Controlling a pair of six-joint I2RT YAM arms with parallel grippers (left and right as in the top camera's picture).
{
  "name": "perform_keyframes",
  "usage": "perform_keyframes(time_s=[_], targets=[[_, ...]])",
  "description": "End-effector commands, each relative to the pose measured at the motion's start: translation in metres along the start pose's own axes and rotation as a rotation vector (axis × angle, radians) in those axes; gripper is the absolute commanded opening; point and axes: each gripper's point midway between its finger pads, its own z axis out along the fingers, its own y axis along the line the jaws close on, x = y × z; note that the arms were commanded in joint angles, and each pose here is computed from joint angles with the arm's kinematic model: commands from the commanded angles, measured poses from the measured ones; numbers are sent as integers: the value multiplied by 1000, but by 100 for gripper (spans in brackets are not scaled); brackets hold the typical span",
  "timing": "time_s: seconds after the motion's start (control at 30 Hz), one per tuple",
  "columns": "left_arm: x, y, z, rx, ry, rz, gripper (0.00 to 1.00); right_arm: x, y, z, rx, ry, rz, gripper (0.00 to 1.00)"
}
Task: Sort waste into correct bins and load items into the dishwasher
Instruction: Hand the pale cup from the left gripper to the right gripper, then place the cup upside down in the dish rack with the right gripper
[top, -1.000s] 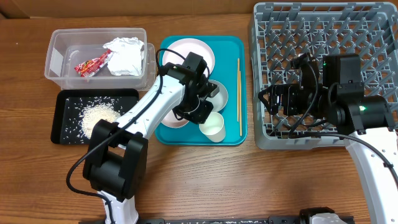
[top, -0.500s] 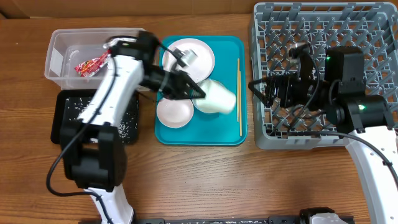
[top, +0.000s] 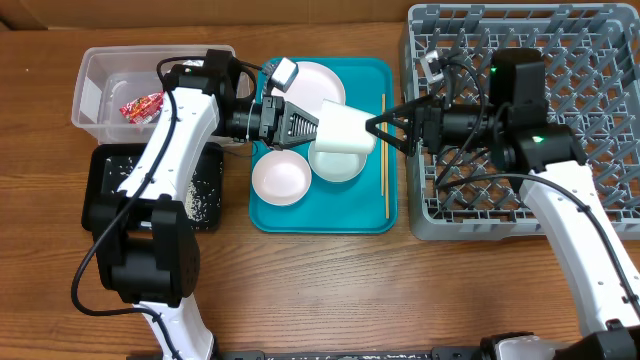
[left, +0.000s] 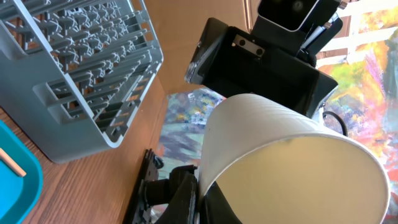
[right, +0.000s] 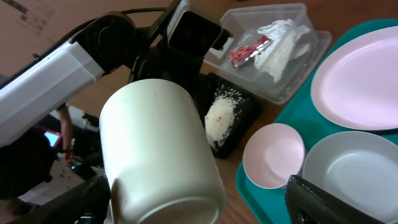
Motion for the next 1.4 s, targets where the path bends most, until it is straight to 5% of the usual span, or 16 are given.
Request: perform_keyframes(time_s=[0.0, 0.73, 0.8, 1.07, 1.37], targets=[[-4, -13, 2, 55, -11, 42, 4, -6, 16, 5, -67, 6, -5, 91], [-5, -12, 3, 54, -9, 54, 4, 4, 45, 33, -139, 56, -72, 70], [-5, -12, 3, 54, -9, 54, 7, 3, 42, 33, -123, 48, -73, 68], [-4, -9, 2, 35, -5, 54, 48, -6, 29, 20, -86, 13, -60, 57], [-4, -3, -1, -2, -3, 54, 54, -8, -41, -42, 195, -69, 126, 61]])
